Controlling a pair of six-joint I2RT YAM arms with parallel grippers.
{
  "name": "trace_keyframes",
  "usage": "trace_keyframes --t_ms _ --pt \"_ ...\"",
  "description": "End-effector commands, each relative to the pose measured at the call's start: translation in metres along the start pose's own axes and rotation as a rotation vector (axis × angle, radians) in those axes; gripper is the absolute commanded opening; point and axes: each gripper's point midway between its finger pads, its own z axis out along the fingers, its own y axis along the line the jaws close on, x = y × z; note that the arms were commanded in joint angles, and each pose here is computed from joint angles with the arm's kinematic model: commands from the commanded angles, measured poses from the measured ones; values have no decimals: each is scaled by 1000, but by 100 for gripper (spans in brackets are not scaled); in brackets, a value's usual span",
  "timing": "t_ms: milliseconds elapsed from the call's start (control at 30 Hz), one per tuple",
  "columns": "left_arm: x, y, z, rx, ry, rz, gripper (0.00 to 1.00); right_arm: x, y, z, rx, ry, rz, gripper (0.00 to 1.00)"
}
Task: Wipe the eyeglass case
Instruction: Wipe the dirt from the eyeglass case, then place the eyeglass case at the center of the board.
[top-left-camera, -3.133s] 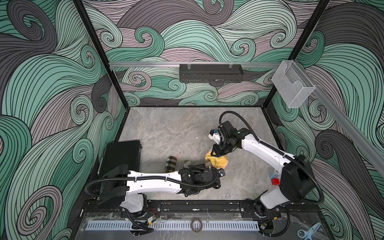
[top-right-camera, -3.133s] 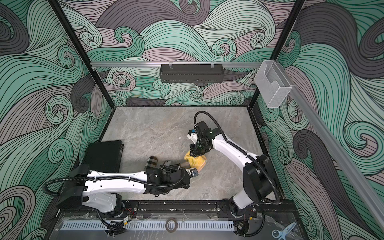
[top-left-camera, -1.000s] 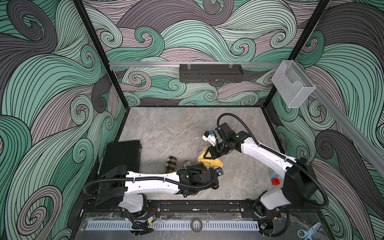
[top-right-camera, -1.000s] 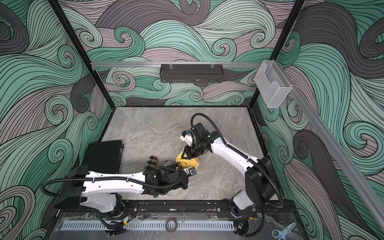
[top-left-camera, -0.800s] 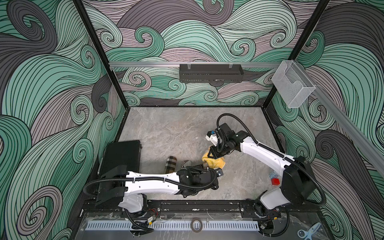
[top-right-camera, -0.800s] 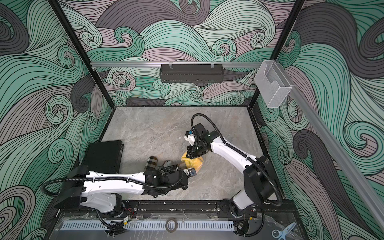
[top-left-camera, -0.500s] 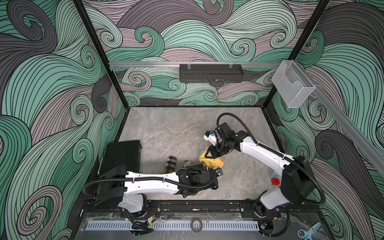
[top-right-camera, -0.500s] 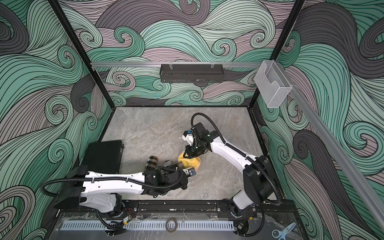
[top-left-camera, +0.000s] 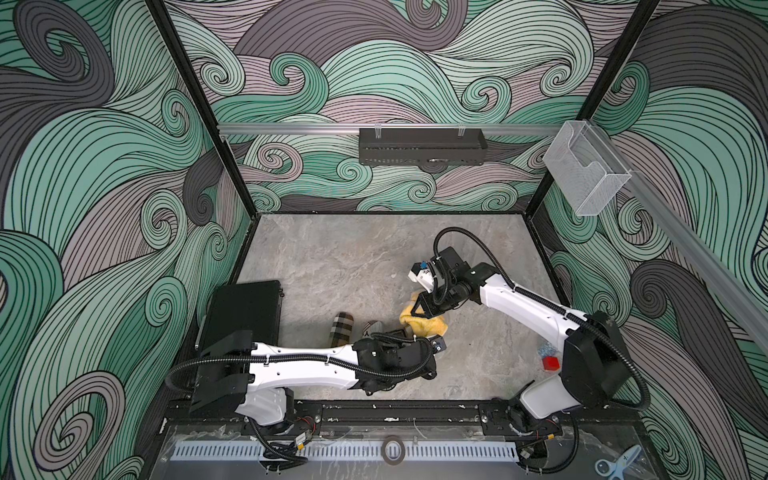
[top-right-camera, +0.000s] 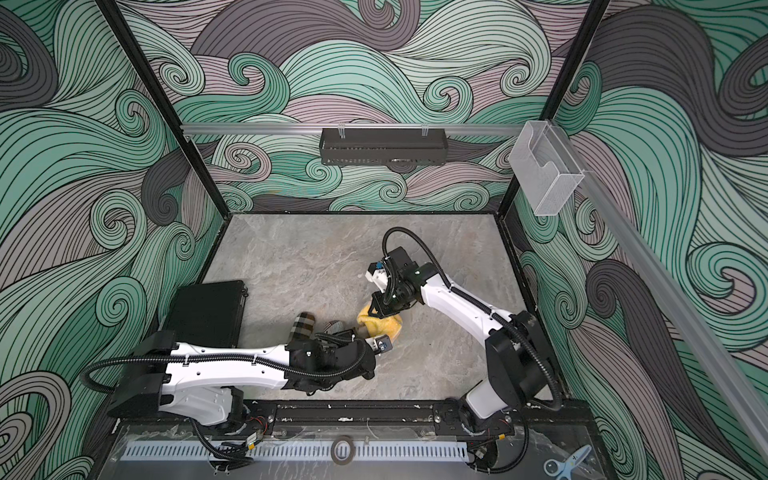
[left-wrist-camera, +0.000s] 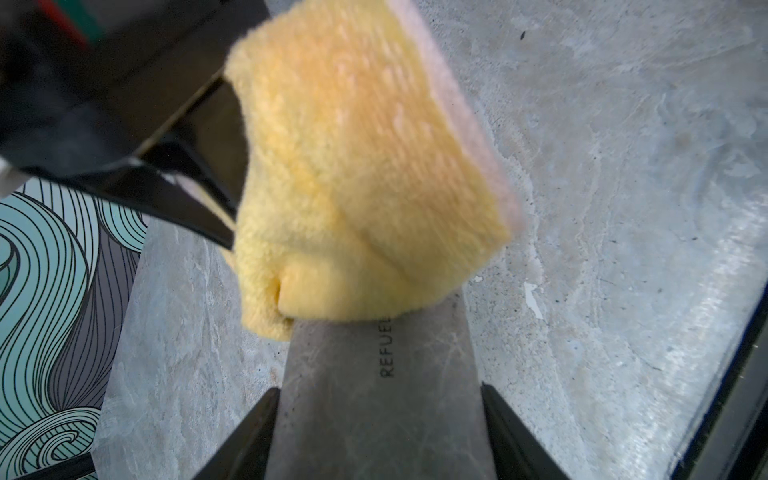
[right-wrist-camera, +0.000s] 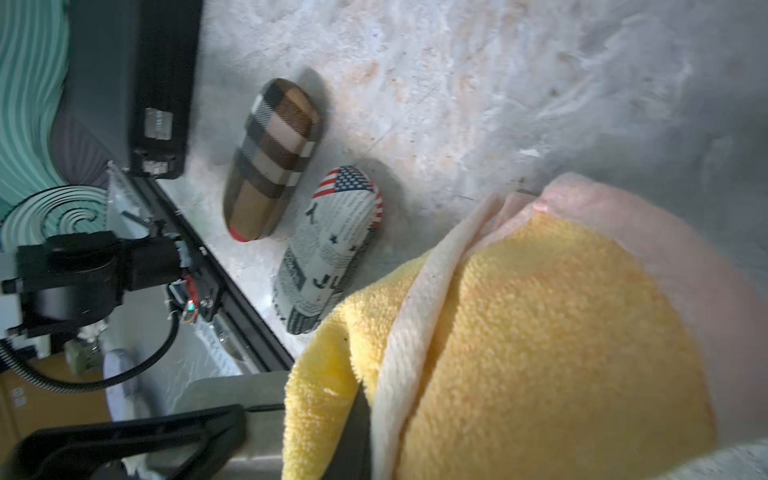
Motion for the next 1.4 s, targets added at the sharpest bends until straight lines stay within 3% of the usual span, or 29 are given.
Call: trace_keyframes --t_ms 0,100,300,567,900,1367 --pt "-17 30 -13 -121 -79 -128 51 38 -52 -3 210 92 121 0" --pt "-15 32 -14 -133 -84 -151 52 34 -74 -21 293 23 187 0" --pt "-16 40 -14 -149 -93 -226 52 33 -79 -67 345 -197 262 0" --pt "-25 70 13 -196 -41 -493 51 48 -61 -115 312 -477 263 0" --pt "-13 123 68 -305 44 -939 49 60 -64 -109 287 -519 280 0" --pt "12 113 132 -218 128 -1174 50 59 -70 -104 315 -495 278 0"
